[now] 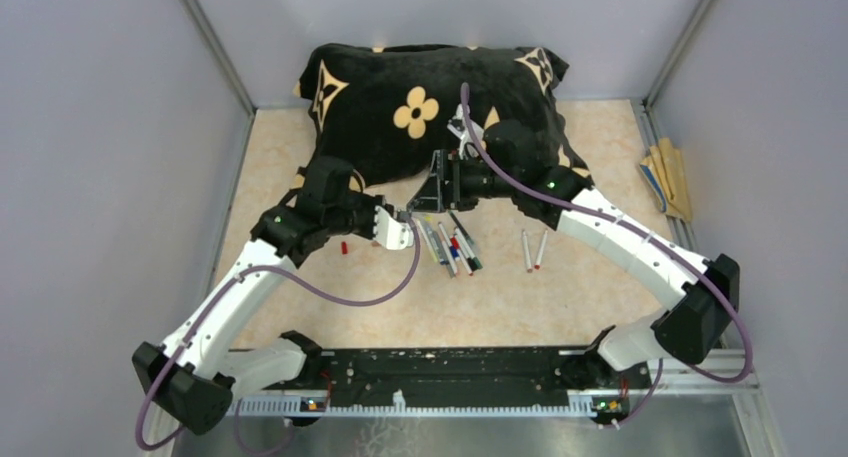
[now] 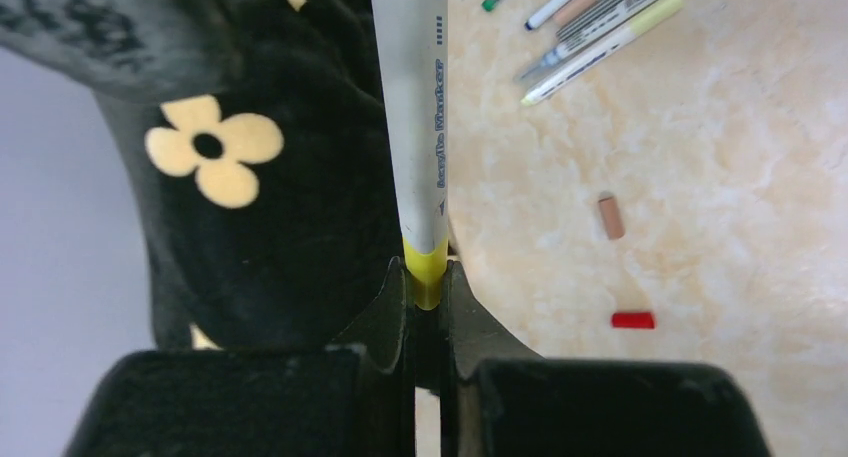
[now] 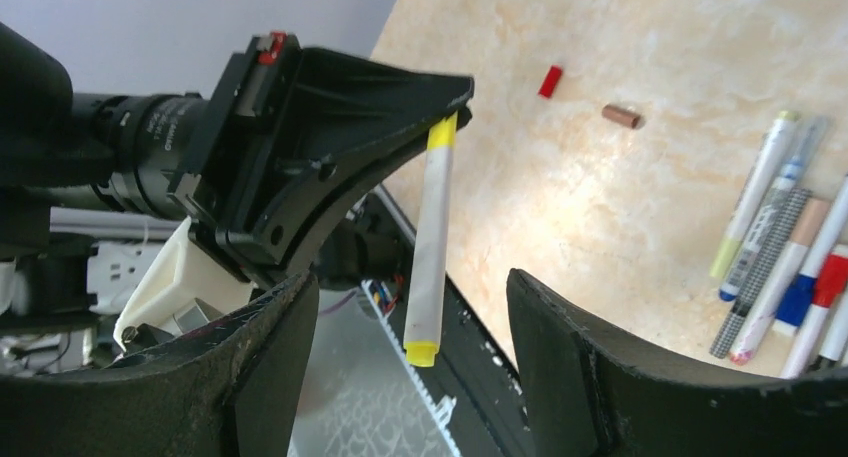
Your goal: Open the pen caps
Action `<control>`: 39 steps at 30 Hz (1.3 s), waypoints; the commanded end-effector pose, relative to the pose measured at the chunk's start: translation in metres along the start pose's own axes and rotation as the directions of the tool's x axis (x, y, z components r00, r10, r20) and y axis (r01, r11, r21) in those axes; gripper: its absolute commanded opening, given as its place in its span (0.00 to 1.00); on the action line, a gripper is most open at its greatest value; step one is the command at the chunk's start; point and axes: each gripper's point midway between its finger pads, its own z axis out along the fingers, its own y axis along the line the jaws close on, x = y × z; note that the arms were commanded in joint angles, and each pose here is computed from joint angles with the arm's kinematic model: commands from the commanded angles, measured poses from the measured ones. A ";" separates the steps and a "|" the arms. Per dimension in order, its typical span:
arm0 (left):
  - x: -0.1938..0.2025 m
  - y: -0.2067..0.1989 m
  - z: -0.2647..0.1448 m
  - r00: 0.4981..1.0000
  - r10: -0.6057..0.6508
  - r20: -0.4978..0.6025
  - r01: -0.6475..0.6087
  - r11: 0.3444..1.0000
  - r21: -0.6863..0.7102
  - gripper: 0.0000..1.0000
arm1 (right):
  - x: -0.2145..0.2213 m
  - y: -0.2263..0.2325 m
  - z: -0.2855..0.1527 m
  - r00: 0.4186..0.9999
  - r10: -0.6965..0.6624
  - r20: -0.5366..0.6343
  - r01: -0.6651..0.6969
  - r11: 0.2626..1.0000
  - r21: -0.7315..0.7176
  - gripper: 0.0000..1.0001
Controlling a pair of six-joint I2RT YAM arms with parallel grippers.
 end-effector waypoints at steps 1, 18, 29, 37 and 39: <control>0.001 0.005 -0.005 0.988 0.152 -0.028 -0.152 0.988 -0.015 0.00 | 0.006 0.020 -0.003 0.998 -0.013 -0.056 0.007 0.994 -0.109 0.67; -0.013 0.012 -0.006 0.975 0.223 -0.002 -0.223 0.974 -0.051 0.00 | 0.027 0.009 0.024 0.989 0.026 -0.147 -0.049 0.987 -0.154 0.50; -0.016 0.008 -0.002 0.983 0.181 0.018 -0.180 0.982 -0.048 0.00 | 0.033 0.011 0.028 0.991 -0.007 -0.137 -0.022 0.978 -0.207 0.00; -0.029 -0.005 -0.002 0.993 0.072 0.092 -0.075 0.997 0.024 0.75 | 0.045 -0.014 0.016 0.990 -0.057 -0.132 0.035 0.987 -0.157 0.00; -0.035 -0.010 -0.005 0.991 0.048 0.122 -0.055 0.997 0.055 0.78 | 0.048 -0.017 0.013 0.989 -0.071 -0.132 0.050 0.987 -0.153 0.00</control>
